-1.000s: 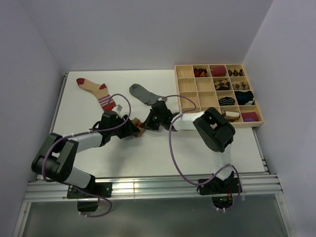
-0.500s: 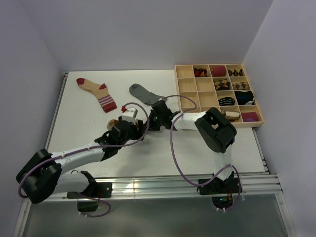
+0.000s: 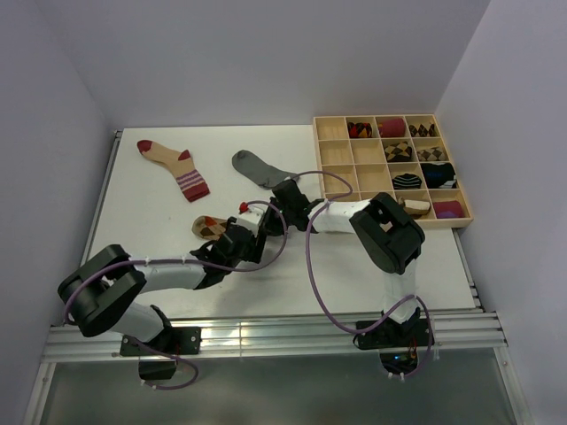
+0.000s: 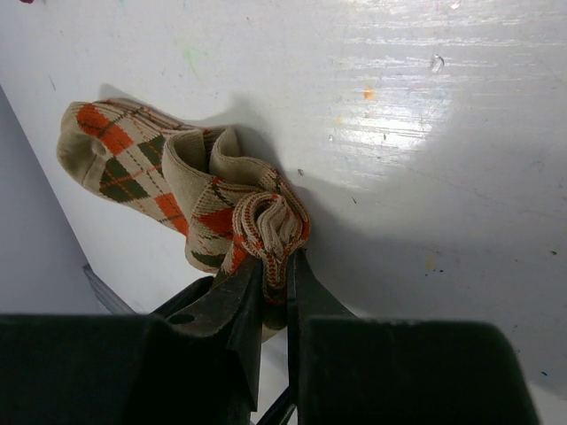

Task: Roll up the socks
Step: Roll the sock at the center of the board.

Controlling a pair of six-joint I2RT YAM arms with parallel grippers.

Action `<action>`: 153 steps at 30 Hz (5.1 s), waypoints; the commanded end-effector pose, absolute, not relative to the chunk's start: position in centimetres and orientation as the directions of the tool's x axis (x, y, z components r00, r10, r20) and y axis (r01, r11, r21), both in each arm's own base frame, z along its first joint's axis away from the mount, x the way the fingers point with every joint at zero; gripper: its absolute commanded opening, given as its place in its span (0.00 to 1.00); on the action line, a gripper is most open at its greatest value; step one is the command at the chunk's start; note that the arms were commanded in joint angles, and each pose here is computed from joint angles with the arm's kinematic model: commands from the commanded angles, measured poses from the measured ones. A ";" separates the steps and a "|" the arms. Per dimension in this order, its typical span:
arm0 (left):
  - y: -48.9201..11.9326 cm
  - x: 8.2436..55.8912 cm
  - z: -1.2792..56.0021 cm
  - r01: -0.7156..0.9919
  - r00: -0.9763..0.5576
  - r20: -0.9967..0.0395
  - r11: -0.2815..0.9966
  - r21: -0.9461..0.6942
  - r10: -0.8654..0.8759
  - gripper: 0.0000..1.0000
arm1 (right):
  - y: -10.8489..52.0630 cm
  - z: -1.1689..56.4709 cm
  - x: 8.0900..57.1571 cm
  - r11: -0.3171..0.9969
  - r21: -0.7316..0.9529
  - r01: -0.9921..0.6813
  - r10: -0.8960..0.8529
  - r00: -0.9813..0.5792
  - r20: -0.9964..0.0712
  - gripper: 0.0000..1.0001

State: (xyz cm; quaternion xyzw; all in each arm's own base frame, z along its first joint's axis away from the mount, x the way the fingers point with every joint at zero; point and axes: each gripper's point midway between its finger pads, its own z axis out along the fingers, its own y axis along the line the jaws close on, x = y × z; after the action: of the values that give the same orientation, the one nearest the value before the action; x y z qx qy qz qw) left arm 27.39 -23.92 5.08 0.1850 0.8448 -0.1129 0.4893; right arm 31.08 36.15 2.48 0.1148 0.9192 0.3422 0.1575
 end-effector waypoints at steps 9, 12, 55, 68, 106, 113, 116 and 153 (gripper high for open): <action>-24.0 27.7 3.2 0.391 -0.491 -0.844 0.920 0.008 0.216 0.48 | 36.2 3.5 30.5 0.745 0.660 0.099 0.293 -0.937 -0.191 0.00; -24.0 27.5 2.8 0.388 -0.503 -0.837 0.922 0.005 0.216 0.33 | 36.3 3.7 30.5 0.742 0.664 0.097 0.294 -0.936 -0.191 0.00; -25.4 26.9 4.8 0.441 -0.493 -0.850 0.896 -0.061 0.185 0.47 | 36.3 3.8 30.3 0.736 0.670 0.102 0.295 -0.938 -0.181 0.00; -23.3 26.1 0.9 0.329 -0.620 -0.759 0.944 -0.021 0.199 0.45 | 36.6 4.8 30.5 0.723 0.685 0.091 0.292 -0.938 -0.184 0.00; -19.9 26.6 1.7 -0.055 -0.830 -0.343 0.675 -0.736 -0.441 0.01 | 35.5 8.7 32.7 0.671 0.739 0.066 0.419 -0.855 -0.305 0.74; -19.0 26.2 0.9 -0.151 -0.822 -0.231 0.591 -0.792 -0.520 0.01 | 37.2 6.9 32.1 0.681 0.732 0.035 0.354 -0.890 -0.287 0.73; -18.6 26.1 0.6 -0.166 -0.822 -0.216 0.584 -0.794 -0.528 0.02 | 37.7 5.9 31.9 0.676 0.736 0.035 0.339 -0.901 -0.269 0.73; -17.7 26.3 -1.0 -0.190 -0.843 -0.215 0.647 -0.739 -0.493 0.39 | 38.4 2.8 31.9 0.694 0.720 0.000 0.283 -0.920 -0.273 0.00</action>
State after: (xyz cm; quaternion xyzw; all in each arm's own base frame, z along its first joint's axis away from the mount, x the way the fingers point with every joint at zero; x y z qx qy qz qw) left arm 28.82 -19.40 3.07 -0.1847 0.8374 -0.4515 0.2466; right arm 31.81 39.37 2.73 0.0805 0.8950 0.4038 0.1718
